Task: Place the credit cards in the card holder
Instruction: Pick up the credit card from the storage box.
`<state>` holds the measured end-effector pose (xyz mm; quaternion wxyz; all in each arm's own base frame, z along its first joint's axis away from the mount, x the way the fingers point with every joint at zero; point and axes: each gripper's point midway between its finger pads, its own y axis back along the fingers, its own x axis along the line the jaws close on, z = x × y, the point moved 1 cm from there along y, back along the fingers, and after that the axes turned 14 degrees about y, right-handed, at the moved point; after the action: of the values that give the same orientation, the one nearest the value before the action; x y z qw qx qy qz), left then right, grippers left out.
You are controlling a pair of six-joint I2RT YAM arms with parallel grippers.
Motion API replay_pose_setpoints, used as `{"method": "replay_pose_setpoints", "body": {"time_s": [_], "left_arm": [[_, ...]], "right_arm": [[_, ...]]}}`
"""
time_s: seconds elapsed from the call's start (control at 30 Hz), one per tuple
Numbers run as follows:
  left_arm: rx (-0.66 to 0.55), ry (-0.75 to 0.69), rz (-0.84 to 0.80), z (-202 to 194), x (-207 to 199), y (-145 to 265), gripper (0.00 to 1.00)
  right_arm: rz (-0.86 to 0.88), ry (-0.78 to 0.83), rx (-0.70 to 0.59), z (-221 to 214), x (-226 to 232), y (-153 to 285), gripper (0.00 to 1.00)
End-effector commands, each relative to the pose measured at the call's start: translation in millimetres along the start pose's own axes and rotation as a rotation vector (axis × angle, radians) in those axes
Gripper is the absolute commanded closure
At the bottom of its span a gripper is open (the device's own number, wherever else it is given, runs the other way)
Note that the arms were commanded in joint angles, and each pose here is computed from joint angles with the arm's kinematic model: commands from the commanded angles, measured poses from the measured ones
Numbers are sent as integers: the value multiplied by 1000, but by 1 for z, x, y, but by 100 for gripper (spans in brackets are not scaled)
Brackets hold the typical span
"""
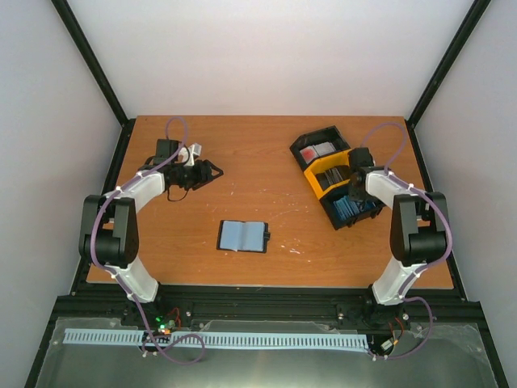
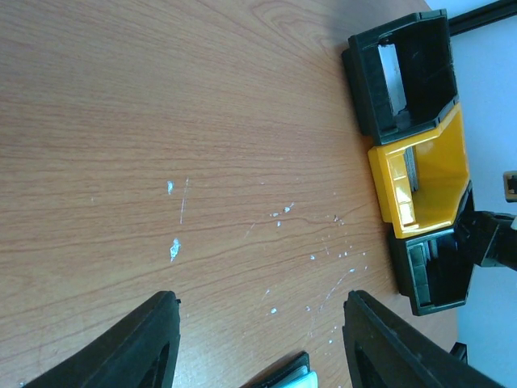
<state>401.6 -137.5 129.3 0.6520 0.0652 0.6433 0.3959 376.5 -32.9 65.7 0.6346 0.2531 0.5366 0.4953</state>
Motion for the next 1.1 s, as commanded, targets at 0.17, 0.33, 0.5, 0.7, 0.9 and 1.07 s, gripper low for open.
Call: {"method": "replay_pose_setpoints", "body": {"time_s": [0.17, 0.33, 0.5, 0.7, 0.9, 1.07], "left_arm": [[-29, -23, -68, 16, -19, 4, 43], [-27, -28, -94, 15, -26, 5, 43], [-19, -67, -121, 7, -42, 3, 43], [11, -123, -173, -11, -70, -9, 39], [65, -187, -295, -35, -106, -21, 30], [141, -254, -425, -58, -151, -41, 23]], "right_arm": [[0, 19, 40, -10, -1, -4, 89], [-6, -11, -38, 7, -12, 23, 97], [2, -46, -87, 7, -19, 47, 97], [50, -115, -168, 0, -22, 76, 97], [282, -185, -364, 16, -4, 122, 97], [541, -274, -513, 28, 5, 157, 97]]}}
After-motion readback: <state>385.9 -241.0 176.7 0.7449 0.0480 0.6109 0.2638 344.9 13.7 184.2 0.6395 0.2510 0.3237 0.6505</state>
